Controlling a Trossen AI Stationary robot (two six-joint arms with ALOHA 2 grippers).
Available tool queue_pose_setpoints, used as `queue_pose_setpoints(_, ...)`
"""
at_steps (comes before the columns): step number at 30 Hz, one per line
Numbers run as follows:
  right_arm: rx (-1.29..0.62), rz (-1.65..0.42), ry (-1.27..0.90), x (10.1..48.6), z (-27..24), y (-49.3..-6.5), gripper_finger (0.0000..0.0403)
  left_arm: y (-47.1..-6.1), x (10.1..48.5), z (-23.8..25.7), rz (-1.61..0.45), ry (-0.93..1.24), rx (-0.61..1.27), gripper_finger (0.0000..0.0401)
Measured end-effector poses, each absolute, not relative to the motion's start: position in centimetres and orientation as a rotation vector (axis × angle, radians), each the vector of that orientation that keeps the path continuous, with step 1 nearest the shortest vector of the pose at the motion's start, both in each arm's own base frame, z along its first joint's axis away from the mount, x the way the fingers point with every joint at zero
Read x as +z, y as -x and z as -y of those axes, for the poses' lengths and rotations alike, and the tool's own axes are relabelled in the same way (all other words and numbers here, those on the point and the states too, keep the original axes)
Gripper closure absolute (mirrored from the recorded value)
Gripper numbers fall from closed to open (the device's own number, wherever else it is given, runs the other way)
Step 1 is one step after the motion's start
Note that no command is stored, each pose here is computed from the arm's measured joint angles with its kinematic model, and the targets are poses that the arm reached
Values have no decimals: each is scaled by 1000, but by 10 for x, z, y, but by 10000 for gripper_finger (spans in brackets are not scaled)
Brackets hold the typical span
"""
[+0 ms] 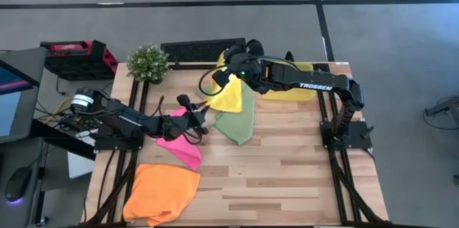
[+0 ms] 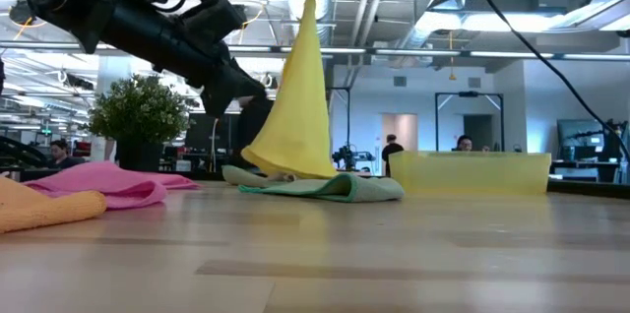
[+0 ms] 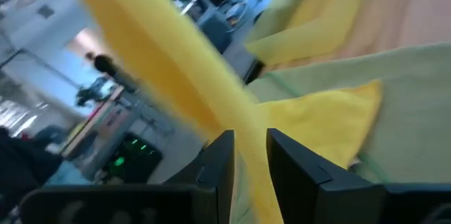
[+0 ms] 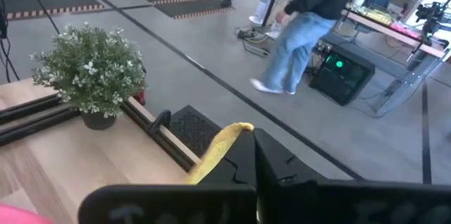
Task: Fold microfiber towels
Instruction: Fold the yellow towel
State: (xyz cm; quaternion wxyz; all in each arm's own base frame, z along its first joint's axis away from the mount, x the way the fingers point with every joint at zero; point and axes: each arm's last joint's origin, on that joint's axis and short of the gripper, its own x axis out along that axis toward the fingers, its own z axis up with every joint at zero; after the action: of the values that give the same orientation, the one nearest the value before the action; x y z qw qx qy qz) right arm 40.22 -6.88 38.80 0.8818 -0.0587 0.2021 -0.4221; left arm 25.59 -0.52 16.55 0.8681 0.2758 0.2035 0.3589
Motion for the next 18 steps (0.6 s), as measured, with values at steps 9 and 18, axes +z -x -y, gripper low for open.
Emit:
queue_pose_setpoints(9,-865,-431,141,388,68,-402,396,-257,167,-3,-339,-376,793,328)
queue_pose_setpoints(18,-859,-436,152,388,67,-403,396,-256,167,-31,-302,-251,886,319)
